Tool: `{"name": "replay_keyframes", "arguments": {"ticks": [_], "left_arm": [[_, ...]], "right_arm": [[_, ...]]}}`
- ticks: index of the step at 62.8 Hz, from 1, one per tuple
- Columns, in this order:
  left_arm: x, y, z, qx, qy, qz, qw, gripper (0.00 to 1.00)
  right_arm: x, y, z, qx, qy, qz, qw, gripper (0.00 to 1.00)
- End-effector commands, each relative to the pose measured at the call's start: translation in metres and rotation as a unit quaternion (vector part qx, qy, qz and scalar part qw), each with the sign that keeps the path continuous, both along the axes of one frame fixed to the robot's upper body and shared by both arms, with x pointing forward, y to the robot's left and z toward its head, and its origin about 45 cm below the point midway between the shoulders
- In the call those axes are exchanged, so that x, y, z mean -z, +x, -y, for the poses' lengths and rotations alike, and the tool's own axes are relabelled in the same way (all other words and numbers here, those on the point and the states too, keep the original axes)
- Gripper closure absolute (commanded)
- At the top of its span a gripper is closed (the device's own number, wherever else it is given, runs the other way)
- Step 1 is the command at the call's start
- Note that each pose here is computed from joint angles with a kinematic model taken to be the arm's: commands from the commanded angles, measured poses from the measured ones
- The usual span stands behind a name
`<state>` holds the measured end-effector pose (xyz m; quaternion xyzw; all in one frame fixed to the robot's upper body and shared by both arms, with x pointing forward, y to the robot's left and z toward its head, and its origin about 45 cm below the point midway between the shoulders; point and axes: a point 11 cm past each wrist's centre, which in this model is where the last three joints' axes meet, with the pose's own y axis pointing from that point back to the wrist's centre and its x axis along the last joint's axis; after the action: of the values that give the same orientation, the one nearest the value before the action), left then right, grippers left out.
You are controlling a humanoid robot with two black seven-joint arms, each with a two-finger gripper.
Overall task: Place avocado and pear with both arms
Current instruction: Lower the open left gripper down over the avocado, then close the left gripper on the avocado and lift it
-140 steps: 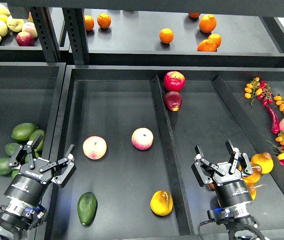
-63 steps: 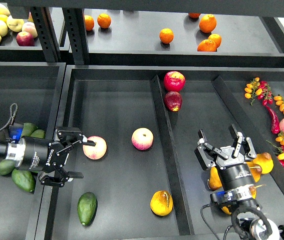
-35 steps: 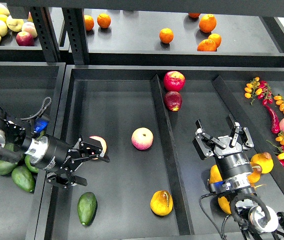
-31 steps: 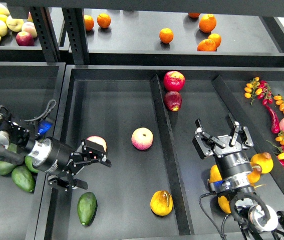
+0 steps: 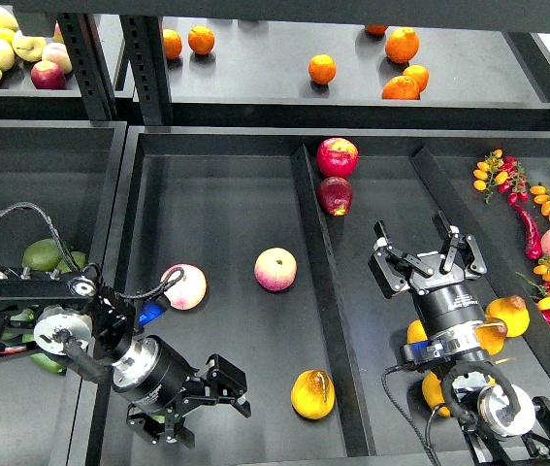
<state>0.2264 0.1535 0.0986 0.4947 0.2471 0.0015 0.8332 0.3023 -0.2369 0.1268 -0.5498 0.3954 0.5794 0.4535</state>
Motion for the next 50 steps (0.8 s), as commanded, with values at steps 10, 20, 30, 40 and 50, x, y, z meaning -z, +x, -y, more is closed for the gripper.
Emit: {"name": "replay_keyframes", "arguments": {"ticks": [10,20,30,40,50], "left_arm": [[0.011,-0.014,0.007,0.039,0.009,-0.014,0.999,0.0],[0.026,-0.007,-0.002,0.078,0.048,0.017,0.996,0.0],[0.038,0.011,-0.016,0.093,0.088,0.056,0.99,0.0],[0.044,0.018,-0.024,0.098,0.109,0.07,0.987,0.0],[0.046,0.025,-0.031,0.096,0.123,0.078,0.985,0.0]], "right_arm": [[-0.001,0.001,-0.001,0.0,0.002,0.001,1.0,0.0],[0.0,0.0,-0.001,0.001,0.003,0.0,1.0,0.0],[-0.001,0.001,-0.003,0.0,0.005,0.002,1.0,0.0],[-0.002,0.002,-0.005,0.001,0.009,0.002,1.0,0.0],[-0.002,0.002,-0.006,0.001,0.01,0.002,1.0,0.0]]}}
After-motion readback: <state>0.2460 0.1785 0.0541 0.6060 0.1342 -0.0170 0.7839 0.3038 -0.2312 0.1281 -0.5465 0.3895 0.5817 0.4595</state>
